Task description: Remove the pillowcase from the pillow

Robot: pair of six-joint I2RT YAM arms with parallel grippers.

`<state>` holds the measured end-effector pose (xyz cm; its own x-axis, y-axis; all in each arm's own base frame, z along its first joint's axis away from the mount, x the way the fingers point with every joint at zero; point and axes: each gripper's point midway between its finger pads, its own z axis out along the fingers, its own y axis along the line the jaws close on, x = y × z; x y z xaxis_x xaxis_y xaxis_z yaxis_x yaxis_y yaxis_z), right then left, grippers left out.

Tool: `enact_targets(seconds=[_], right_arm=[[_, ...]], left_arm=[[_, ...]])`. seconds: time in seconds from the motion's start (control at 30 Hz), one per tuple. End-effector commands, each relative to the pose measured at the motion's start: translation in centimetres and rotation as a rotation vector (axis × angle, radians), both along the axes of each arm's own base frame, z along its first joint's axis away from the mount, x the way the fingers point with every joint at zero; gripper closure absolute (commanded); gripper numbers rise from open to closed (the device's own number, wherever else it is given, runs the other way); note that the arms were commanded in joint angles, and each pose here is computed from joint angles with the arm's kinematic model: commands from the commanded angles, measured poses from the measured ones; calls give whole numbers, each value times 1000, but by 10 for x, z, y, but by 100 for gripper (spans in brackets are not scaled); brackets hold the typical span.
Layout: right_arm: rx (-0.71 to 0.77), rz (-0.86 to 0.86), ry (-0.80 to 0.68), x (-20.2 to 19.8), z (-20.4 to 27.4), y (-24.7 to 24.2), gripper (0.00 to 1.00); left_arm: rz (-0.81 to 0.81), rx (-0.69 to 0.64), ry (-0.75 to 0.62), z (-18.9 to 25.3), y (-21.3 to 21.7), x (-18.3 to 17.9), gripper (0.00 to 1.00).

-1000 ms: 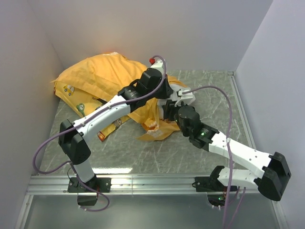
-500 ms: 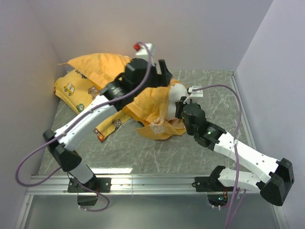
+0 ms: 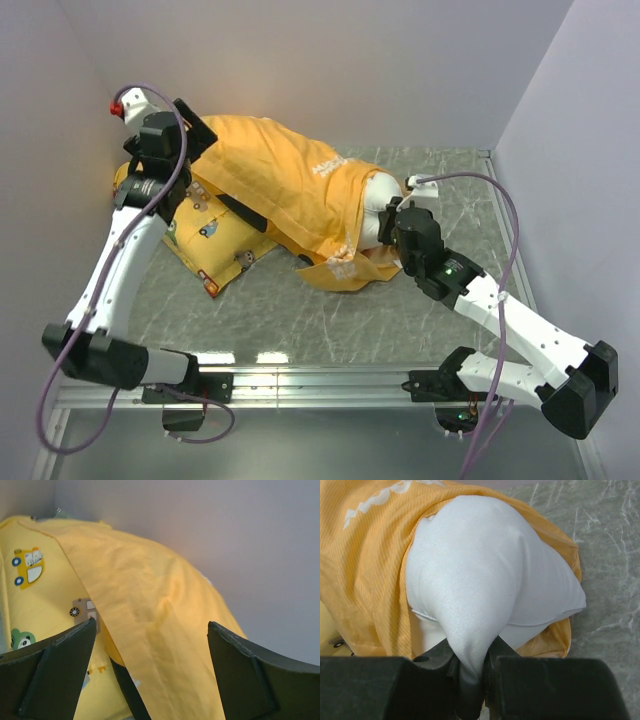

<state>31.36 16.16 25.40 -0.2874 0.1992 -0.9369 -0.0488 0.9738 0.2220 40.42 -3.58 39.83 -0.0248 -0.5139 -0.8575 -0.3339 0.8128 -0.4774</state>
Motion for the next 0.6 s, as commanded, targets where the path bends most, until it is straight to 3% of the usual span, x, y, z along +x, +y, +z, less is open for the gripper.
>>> enact_targets(seconds=[0.0, 0.13, 0.4, 0.57], right_arm=[[110, -28, -124, 5, 58, -9, 100], [111, -26, -116, 6, 58, -11, 100], [97, -32, -119, 7, 69, -15, 100], [93, -43, -133, 5, 82, -26, 100]], left_arm=[[16, -104, 24, -33, 21, 31, 2], [13, -194, 58, -59, 38, 62, 1], [87, -249, 40, -79, 80, 112, 4], [72, -283, -26, -83, 96, 139, 17]])
